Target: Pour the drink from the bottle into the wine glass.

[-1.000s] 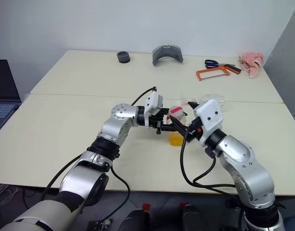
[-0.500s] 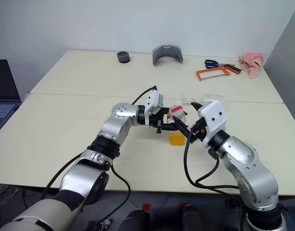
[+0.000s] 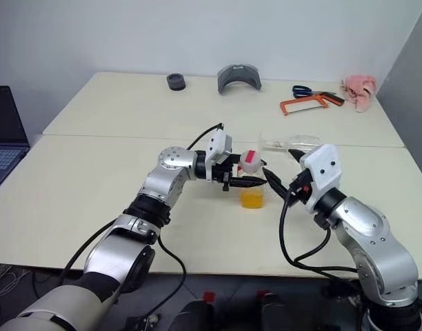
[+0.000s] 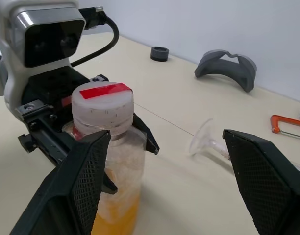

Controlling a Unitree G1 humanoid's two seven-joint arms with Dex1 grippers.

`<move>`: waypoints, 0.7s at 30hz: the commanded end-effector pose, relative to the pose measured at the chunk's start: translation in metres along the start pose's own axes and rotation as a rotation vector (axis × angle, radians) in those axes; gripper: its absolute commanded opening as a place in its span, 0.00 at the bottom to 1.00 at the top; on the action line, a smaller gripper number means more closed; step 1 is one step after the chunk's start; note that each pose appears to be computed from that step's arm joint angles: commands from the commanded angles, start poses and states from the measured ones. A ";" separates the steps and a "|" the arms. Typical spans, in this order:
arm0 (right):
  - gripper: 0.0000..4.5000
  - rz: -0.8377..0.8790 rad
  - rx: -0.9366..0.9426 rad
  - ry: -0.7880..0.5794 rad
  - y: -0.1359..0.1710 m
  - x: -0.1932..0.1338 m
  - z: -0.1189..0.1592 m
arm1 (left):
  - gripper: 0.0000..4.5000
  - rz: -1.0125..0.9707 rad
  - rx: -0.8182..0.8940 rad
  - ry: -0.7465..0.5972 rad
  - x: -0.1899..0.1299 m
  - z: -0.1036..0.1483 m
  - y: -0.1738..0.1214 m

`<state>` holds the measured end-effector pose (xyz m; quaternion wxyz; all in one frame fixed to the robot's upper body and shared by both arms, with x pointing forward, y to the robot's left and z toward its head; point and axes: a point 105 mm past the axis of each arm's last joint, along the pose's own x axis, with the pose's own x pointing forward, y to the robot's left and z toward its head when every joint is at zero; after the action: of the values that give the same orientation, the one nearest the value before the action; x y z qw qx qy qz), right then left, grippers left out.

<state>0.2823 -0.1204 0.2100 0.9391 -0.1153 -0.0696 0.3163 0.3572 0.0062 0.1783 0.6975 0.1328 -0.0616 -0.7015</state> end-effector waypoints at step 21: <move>0.87 0.057 -0.093 -0.069 0.016 0.030 0.025 | 0.48 -0.032 0.066 -0.026 0.002 0.015 0.001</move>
<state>0.2930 -0.0857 0.2205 0.9230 -0.1381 -0.0867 0.3486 0.3550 0.0054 0.1778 0.6891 0.1372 -0.0665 -0.7085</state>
